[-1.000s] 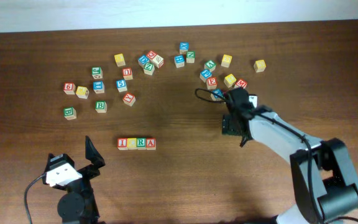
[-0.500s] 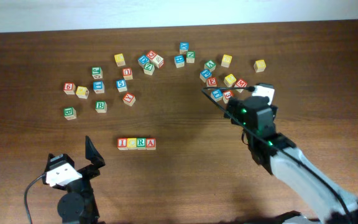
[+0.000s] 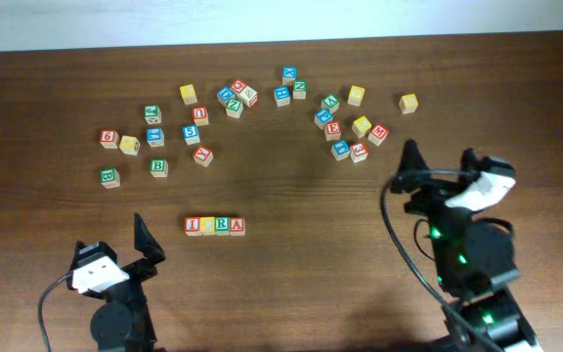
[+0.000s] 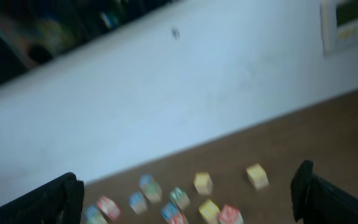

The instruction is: Spell out ICRA

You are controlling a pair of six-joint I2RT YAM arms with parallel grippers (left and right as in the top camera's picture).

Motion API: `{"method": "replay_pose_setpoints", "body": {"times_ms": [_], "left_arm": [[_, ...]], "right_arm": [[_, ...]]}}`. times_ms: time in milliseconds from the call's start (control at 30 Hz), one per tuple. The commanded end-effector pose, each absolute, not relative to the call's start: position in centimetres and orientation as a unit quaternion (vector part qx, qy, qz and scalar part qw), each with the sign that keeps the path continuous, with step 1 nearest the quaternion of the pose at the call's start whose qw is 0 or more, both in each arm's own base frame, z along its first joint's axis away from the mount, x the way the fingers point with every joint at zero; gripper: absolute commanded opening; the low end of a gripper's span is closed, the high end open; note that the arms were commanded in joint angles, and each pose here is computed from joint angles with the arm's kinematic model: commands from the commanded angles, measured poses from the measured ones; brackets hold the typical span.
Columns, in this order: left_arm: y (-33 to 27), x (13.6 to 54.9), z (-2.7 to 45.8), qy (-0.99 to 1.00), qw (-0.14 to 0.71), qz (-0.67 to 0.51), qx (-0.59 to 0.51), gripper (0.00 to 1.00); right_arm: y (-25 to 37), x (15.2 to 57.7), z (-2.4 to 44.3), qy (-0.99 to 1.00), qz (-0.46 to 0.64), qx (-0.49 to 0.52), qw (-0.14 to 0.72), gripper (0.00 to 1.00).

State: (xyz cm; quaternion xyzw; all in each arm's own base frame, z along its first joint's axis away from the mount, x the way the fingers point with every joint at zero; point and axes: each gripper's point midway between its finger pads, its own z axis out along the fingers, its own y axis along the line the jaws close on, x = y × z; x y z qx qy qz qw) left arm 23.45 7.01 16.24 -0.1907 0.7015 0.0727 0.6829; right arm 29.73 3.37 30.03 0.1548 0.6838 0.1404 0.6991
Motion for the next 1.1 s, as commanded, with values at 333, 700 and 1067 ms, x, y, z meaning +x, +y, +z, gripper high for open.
{"method": "replay_pose_setpoints", "body": {"times_ms": [333, 700, 1067], "left_arm": [[7.2, 23.4, 16.1, 0.704, 0.68, 0.084, -0.188, 0.99], [7.2, 23.4, 16.1, 0.704, 0.68, 0.084, -0.187, 0.99], [7.2, 23.4, 16.1, 0.704, 0.68, 0.084, -0.188, 0.99]], "right_arm": [[2.4, 27.8, 33.3, 0.623, 0.163, 0.165, 0.747, 0.98], [1.8, 25.7, 35.5, 0.587, 0.178, 0.168, 0.772, 0.98], [1.7, 25.4, 34.7, 0.591, 0.176, 0.167, 0.769, 0.98]]}}
